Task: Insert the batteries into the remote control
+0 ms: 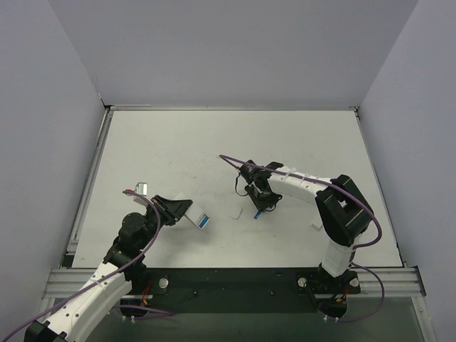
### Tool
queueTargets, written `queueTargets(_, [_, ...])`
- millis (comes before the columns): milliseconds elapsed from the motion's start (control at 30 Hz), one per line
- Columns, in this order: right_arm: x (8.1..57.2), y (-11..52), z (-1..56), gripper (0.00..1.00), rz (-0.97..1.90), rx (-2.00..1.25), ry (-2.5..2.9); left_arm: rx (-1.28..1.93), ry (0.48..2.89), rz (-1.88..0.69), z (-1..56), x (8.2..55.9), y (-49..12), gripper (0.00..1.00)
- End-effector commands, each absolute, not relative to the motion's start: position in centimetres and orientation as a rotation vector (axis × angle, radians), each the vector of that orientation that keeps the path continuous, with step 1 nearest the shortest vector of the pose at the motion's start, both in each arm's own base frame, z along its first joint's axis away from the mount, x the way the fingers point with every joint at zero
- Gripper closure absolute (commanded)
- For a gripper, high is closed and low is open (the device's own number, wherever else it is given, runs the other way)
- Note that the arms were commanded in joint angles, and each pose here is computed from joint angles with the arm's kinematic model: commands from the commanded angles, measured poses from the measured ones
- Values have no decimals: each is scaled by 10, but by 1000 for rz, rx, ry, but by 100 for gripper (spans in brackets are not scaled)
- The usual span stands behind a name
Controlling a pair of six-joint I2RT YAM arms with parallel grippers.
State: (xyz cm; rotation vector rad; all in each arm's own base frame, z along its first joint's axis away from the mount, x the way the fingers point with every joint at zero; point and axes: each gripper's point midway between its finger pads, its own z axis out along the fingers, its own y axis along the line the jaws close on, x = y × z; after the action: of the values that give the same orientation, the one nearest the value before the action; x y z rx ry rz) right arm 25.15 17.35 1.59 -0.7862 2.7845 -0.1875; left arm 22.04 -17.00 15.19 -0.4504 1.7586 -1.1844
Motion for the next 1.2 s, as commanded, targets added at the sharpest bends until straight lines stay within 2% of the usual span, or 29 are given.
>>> queueTargets(0, [261, 177, 39, 73, -180, -678, 2732, -431, 1675, -1238, 178, 222, -171, 100])
queueTargets(133, [260, 176, 56, 73, -134, -519, 2706, -434, 1667, -1244, 180, 222, -171, 100])
queueTargets(267, [256, 183, 70, 73, 18, -195, 2690, -451, 1660, -1240, 180, 223, -169, 100])
queueTargets(500, [245, 189, 56, 73, 107, 96, 2743, -474, 1650, -1243, 178, 222, -166, 100])
queueTargets(933, [240, 194, 28, 70, 77, 272, 2812, -489, 1634, -1235, 180, 221, -162, 100])
queueTargets(1167, [241, 197, 14, 74, 73, 312, 2823, -493, 1635, -1235, 178, 222, -162, 100])
